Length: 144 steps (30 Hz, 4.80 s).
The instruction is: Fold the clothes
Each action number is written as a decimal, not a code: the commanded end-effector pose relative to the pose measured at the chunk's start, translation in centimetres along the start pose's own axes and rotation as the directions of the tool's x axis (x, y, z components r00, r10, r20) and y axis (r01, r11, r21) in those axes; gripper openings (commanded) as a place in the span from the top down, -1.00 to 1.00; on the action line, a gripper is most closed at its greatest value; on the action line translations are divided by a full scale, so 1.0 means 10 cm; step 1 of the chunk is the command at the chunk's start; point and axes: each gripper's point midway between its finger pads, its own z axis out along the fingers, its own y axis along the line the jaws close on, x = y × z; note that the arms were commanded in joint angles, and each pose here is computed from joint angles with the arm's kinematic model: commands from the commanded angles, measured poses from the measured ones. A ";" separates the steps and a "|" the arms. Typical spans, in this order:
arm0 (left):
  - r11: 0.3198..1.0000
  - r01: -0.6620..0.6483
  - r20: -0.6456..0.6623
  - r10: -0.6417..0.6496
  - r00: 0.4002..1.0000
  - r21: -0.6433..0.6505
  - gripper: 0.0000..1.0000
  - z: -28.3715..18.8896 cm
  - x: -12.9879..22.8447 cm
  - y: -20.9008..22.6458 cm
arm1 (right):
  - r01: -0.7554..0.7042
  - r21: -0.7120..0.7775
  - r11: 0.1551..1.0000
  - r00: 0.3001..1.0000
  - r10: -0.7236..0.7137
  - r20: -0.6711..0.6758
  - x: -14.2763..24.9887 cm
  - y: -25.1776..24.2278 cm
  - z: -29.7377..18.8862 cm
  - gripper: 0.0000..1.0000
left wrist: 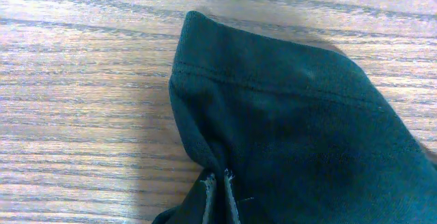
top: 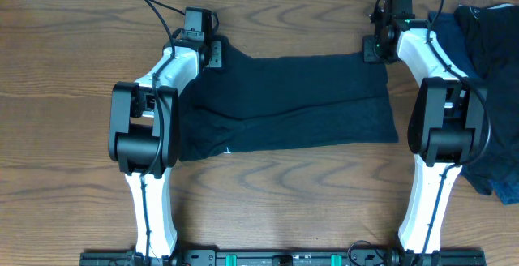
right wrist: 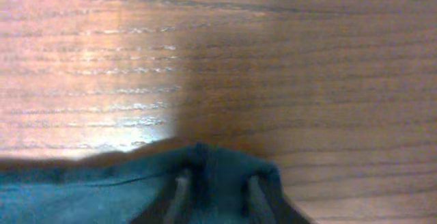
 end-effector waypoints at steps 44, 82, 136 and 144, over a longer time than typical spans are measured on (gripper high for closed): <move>0.949 0.245 -0.446 -0.311 0.839 -0.200 0.88 -2.03 1.05 0.33 | -0.153 -0.005 0.988 0.858 0.130 -0.497 1.25 0.09 -1.39 0.98; 0.932 0.150 -0.577 -0.324 0.750 -0.328 -0.50 -1.80 1.92 0.49 | -0.231 0.070 0.970 0.815 0.232 -0.530 1.57 -0.11 -1.10 -0.29; 0.947 0.301 -0.474 -0.318 0.821 -0.113 0.88 -1.23 1.97 0.10 | 0.131 -0.290 0.948 0.778 -0.279 -0.563 2.26 1.49 -0.94 0.98; 0.947 0.301 -0.474 -0.318 0.821 -0.113 0.88 -1.23 1.97 0.10 | 0.091 -0.340 0.936 0.763 -0.285 -0.580 2.22 1.55 -1.08 0.98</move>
